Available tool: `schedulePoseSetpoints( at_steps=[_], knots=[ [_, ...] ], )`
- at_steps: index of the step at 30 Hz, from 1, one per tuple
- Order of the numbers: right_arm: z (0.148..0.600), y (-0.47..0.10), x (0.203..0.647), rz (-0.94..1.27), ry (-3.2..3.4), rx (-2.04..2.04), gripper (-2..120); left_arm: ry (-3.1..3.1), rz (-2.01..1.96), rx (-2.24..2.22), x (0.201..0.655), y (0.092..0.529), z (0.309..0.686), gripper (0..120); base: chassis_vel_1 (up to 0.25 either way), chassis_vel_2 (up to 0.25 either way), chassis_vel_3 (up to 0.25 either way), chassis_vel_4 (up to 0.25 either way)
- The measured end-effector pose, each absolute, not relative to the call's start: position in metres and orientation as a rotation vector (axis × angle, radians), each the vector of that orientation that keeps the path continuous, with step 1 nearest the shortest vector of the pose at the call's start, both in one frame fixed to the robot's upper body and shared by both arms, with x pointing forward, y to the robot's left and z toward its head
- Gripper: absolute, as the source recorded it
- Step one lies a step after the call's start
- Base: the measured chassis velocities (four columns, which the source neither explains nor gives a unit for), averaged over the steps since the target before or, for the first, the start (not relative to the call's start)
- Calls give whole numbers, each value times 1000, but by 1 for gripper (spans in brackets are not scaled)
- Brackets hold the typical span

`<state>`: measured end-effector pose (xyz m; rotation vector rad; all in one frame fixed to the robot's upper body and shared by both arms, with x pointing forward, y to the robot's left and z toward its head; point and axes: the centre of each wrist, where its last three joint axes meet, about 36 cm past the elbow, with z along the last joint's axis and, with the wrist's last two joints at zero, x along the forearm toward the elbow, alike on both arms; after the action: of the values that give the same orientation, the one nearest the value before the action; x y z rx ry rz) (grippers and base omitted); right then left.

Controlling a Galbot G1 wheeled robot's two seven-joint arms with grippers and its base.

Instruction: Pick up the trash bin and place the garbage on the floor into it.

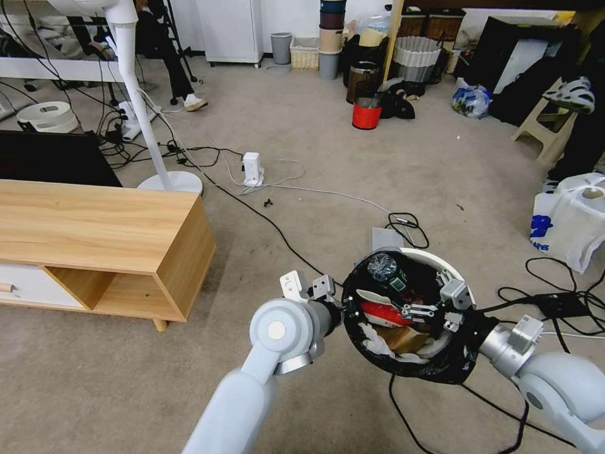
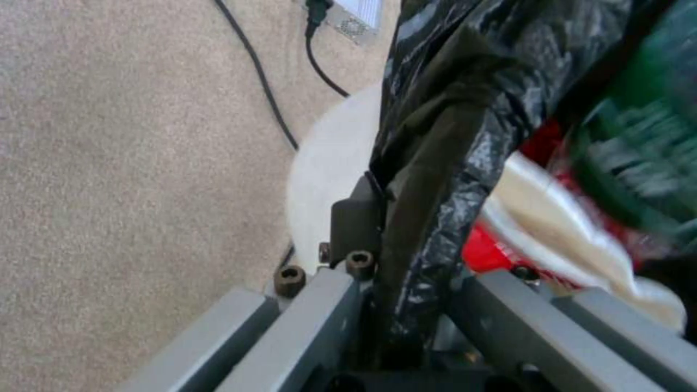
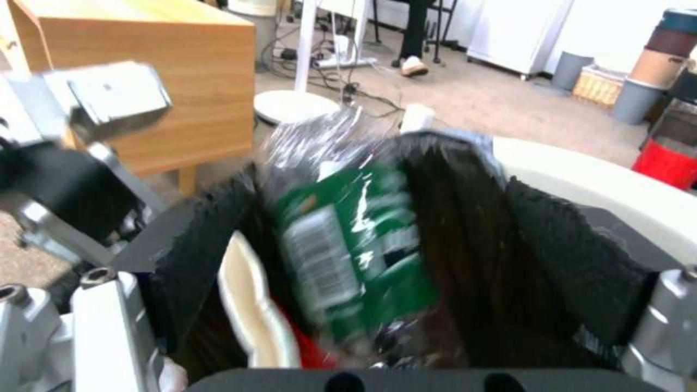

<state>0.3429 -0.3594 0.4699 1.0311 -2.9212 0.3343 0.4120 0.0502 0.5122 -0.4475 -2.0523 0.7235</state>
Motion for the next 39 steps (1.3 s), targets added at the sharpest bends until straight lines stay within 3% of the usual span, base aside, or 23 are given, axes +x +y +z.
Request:
schedulePoseSetpoints(
  at_steps=[14, 39],
  knots=[
    [506, -341, 336, 247, -2937, 1108, 92, -2063, 682, -359, 415, 48, 511, 0, 0, 0, 0, 0],
    [526, -323, 324, 14, -2926, 1129, 91, -2085, 669, -254, 427, 58, 519, 0, 0, 0, 0, 0]
  ],
)
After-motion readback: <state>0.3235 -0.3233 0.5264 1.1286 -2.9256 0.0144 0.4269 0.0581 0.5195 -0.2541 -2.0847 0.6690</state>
